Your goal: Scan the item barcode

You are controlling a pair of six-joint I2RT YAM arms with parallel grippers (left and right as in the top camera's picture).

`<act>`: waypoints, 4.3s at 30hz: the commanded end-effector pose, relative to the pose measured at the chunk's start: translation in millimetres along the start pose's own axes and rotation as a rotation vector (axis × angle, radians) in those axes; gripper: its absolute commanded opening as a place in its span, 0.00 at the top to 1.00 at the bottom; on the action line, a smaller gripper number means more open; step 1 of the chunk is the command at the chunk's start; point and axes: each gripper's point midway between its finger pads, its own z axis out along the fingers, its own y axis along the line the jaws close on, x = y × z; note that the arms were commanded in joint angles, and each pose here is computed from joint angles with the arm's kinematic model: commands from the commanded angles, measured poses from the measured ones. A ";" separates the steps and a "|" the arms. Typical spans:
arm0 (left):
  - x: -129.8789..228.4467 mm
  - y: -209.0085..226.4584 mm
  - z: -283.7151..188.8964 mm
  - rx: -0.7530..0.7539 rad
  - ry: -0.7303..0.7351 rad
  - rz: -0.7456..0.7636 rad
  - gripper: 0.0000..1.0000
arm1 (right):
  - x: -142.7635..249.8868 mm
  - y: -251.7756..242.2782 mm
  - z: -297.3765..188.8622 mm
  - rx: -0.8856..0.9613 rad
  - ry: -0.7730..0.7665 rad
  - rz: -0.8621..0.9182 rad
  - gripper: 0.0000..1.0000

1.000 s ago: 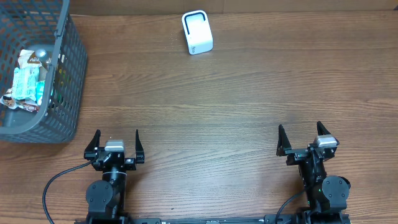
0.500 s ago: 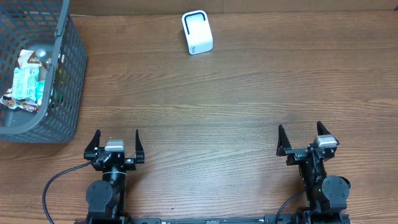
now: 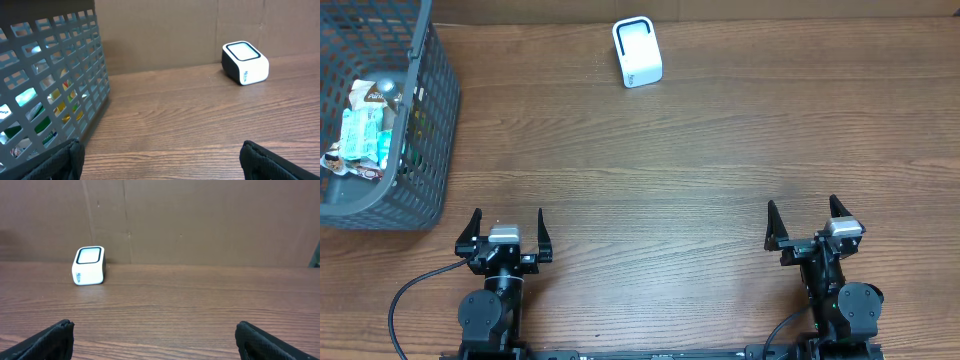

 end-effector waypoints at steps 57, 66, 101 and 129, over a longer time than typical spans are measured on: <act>-0.5 0.8 -0.3 -0.004 -0.006 0.007 0.00 | 3.0 0.7 0.2 -0.002 0.001 -0.001 0.00; -0.6 0.8 -0.3 -0.004 -0.007 0.007 0.01 | 3.0 0.7 0.2 -0.002 0.001 -0.001 0.00; -247.3 0.6 -106.1 0.143 -0.755 -0.049 0.00 | 3.0 0.7 0.2 -0.002 0.001 -0.001 0.00; -304.2 -10.3 57.7 0.289 0.422 0.107 0.00 | 3.0 0.7 0.2 -0.002 0.001 -0.001 0.00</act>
